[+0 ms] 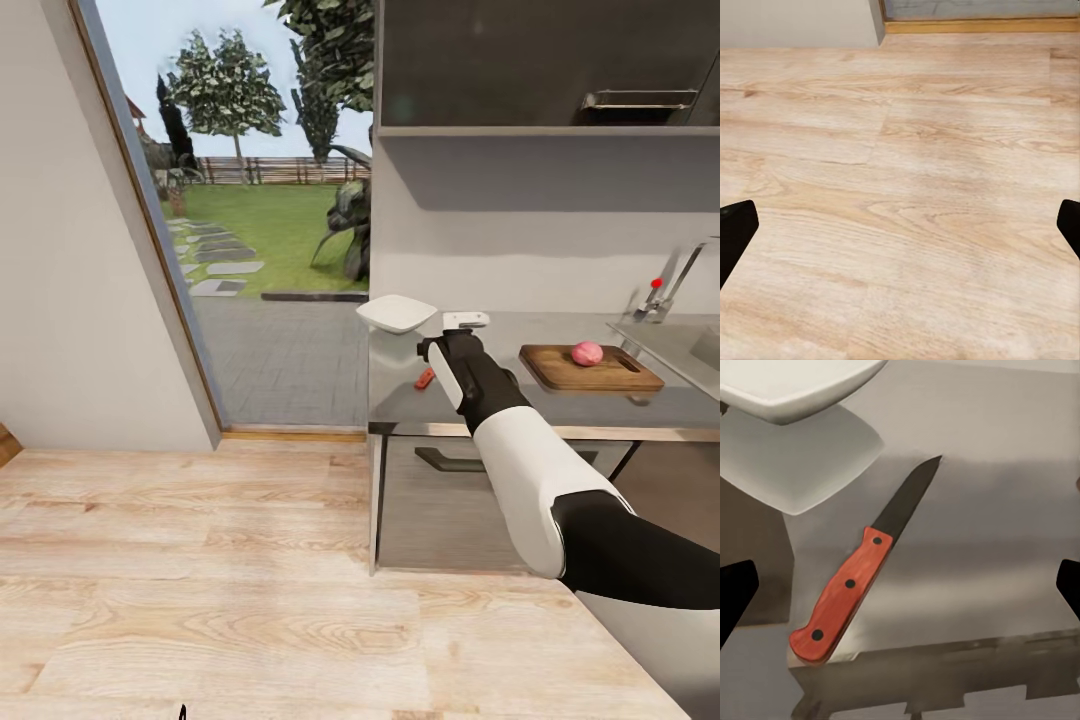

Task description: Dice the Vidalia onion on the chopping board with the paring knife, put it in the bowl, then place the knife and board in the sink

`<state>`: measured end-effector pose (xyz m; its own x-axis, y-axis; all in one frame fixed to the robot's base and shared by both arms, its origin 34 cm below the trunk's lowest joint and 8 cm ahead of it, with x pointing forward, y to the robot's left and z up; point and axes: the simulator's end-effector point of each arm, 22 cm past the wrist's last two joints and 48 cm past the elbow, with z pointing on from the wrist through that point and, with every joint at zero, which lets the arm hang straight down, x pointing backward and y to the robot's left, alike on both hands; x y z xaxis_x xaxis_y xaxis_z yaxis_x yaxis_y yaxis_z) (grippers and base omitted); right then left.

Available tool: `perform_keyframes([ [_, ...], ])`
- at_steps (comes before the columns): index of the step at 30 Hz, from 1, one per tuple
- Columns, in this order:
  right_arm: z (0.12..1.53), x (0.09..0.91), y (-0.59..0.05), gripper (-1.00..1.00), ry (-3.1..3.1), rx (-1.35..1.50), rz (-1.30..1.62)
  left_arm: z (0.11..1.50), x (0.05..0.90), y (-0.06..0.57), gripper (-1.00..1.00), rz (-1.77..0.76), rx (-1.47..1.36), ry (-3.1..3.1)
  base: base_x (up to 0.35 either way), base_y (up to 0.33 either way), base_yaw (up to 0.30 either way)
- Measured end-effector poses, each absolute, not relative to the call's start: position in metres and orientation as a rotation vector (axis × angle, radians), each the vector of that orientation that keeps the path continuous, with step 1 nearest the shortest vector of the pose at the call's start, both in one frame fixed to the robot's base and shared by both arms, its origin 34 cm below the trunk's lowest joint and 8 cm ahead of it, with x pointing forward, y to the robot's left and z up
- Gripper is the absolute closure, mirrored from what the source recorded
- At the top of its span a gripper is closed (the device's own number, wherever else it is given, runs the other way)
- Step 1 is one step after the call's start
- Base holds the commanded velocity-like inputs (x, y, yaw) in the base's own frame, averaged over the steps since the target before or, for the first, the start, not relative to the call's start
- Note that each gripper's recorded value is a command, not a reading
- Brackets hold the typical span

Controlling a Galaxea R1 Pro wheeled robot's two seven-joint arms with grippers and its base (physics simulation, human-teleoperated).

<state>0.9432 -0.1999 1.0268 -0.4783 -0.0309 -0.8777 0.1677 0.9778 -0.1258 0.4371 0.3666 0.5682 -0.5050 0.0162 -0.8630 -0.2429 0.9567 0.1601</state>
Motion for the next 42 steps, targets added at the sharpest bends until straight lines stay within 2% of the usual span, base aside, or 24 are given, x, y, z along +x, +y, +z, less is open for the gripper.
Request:
perform_keyframes([
  [42,1.0211,0.9423,-0.2,-1.0,2.07,0.095,-0.239,0.5682,0.4372,0.3665,-1.0,0.319,-0.16,2.08,0.026,0.0,0.0],
])
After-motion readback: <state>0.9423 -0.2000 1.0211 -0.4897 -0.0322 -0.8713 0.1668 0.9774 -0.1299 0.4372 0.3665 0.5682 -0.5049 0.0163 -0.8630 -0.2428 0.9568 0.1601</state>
